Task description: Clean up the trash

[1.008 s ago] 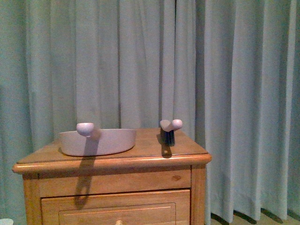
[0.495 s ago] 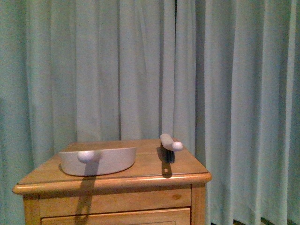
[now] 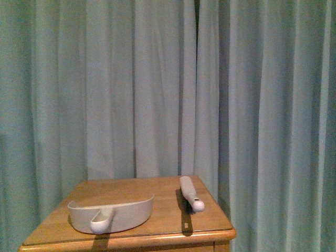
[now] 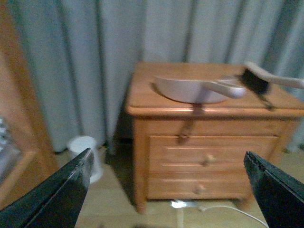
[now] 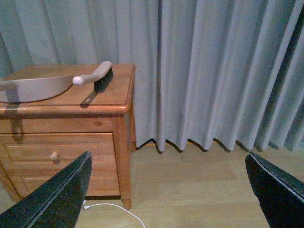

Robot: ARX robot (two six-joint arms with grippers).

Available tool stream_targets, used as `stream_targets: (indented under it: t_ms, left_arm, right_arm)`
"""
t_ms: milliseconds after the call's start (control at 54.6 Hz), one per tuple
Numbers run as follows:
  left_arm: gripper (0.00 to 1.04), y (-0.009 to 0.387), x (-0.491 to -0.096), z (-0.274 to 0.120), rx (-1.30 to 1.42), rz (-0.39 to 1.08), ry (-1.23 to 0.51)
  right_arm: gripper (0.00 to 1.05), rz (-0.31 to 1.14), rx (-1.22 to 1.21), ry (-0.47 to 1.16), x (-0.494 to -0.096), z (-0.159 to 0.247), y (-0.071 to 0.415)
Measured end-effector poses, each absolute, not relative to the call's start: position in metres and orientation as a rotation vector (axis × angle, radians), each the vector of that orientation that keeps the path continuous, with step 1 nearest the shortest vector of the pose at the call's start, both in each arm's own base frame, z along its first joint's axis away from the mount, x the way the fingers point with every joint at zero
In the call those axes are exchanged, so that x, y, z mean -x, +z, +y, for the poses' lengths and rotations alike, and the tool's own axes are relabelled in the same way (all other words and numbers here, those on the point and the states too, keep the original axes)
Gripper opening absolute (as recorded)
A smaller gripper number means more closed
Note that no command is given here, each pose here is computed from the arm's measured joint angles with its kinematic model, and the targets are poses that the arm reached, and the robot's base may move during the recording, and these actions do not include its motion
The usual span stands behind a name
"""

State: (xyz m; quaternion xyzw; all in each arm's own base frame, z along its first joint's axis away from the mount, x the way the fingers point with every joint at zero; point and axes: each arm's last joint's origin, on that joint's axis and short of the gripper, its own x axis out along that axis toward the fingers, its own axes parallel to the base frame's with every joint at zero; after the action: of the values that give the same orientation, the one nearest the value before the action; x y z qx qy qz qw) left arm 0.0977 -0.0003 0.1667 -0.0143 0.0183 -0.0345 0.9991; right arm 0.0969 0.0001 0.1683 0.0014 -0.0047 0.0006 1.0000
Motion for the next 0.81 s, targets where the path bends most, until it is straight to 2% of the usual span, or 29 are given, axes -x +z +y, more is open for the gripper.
stream_targets:
  t_ms: [37,73,128,256,366,605,806]
  left_arm:
    - [0.97,0.165,-0.099,0.001,0.139,0.23,-0.255]
    - [0.97,0.161,-0.102,0.001,0.23,0.352,-0.374]
    - [0.97,0.159,-0.107,-0.002,0.289,0.421,-0.493]
    - [0.97,0.177,-0.132,-0.005,0.228,0.386,-0.459]
    - [0.97,0.198,-0.17,-0.014,0.123,0.351,-0.407]
    - [0.97,0.229,-0.241,-0.04,-0.071,0.362,-0.34]
    - [0.97,0.277,-0.288,-0.068,-0.194,0.367,-0.331]
  right_arm:
    - [0.97,-0.009,-0.003,0.003,-0.097,0.0,0.168]
    - [0.97,-0.009,-0.003,0.003,-0.097,0.0,0.168]
    - [0.97,-0.009,-0.003,0.001,-0.097,0.0,0.168]
    - [0.97,-0.009,-0.003,0.003,-0.097,0.0,0.168]
    - [0.97,-0.009,-0.003,0.002,-0.097,0.0,0.168]
    - [0.97,-0.009,-0.003,0.002,-0.097,0.0,0.168]
    - [0.97,-0.009,-0.003,0.002,-0.097,0.0,0.168]
